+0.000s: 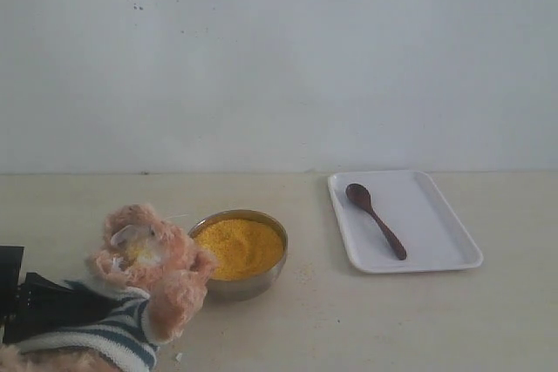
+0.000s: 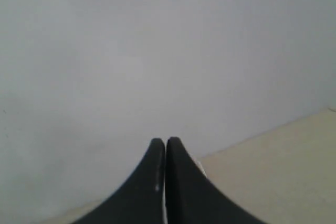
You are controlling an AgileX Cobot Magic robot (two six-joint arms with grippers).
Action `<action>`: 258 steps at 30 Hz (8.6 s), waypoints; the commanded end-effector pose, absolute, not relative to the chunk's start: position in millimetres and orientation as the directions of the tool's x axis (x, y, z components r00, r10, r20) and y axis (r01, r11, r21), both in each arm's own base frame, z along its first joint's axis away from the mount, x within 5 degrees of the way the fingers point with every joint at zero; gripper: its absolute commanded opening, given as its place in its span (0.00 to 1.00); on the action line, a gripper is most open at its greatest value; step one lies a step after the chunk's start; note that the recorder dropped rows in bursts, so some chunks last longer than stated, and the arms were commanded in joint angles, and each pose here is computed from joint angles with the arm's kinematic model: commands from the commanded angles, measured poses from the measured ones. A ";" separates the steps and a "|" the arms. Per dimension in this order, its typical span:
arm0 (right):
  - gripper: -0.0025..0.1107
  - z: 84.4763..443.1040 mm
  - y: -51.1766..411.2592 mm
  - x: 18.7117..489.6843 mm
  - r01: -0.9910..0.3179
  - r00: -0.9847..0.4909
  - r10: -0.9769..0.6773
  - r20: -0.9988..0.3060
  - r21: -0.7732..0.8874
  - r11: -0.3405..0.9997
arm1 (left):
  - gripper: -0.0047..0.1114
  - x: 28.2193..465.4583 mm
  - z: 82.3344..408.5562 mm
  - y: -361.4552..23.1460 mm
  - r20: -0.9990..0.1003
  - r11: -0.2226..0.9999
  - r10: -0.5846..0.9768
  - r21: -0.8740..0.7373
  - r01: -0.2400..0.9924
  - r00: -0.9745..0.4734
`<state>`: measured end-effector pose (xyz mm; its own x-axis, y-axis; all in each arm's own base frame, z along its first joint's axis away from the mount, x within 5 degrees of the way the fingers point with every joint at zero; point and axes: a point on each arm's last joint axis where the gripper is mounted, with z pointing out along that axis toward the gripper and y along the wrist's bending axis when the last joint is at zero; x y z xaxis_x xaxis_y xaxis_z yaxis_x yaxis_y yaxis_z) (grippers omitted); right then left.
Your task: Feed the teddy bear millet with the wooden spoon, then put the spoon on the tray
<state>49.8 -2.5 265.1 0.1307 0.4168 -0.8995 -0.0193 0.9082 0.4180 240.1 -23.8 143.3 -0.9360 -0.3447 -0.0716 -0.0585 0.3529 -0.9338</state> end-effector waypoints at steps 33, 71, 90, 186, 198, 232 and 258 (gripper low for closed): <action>0.02 182.0 -8.7 57.3 0.085 -0.283 -0.058 -0.957 -0.085 0.993 | 0.07 240.5 147.2 -24.8 -0.104 0.339 -0.340 -0.941 -0.018 -0.935; 0.02 182.0 -8.7 57.3 0.085 -0.283 -0.055 -0.957 -0.082 0.993 | 0.08 260.4 103.6 -24.6 -0.268 0.545 -0.375 -0.838 0.023 -0.888; 0.02 182.7 -8.5 57.5 0.084 -0.276 -0.056 -0.960 -0.082 0.993 | 0.98 261.1 103.7 -23.2 -0.183 0.506 -0.433 -0.860 -0.070 -0.883; 0.02 181.9 -8.7 57.2 0.085 -0.284 -0.055 -0.957 -0.083 0.993 | 0.08 78.4 338.6 0.1 -0.950 0.957 -0.290 -0.289 0.027 0.113; 0.02 181.9 -8.7 57.2 0.085 -0.284 -0.055 -0.957 -0.083 0.993 | 0.08 87.2 287.9 -1.0 -0.999 0.999 0.039 0.038 0.014 -0.036; 0.02 181.9 -8.7 57.2 0.085 -0.284 -0.055 -0.957 -0.083 0.993 | 0.08 64.9 222.3 -3.9 -0.985 0.995 -0.091 -0.083 0.061 0.145; 0.02 182.0 -8.7 57.1 0.086 -0.282 -0.053 -0.958 -0.080 0.993 | 0.08 53.1 180.9 1.7 -0.960 0.996 -0.092 -0.086 -0.034 -0.266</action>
<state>56.9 -8.4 181.7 -0.2836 -0.0498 -0.9577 0.0811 0.9938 -0.0757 53.3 2.0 180.8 -0.2664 -0.0888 -0.9598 -0.0374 0.9960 -0.0817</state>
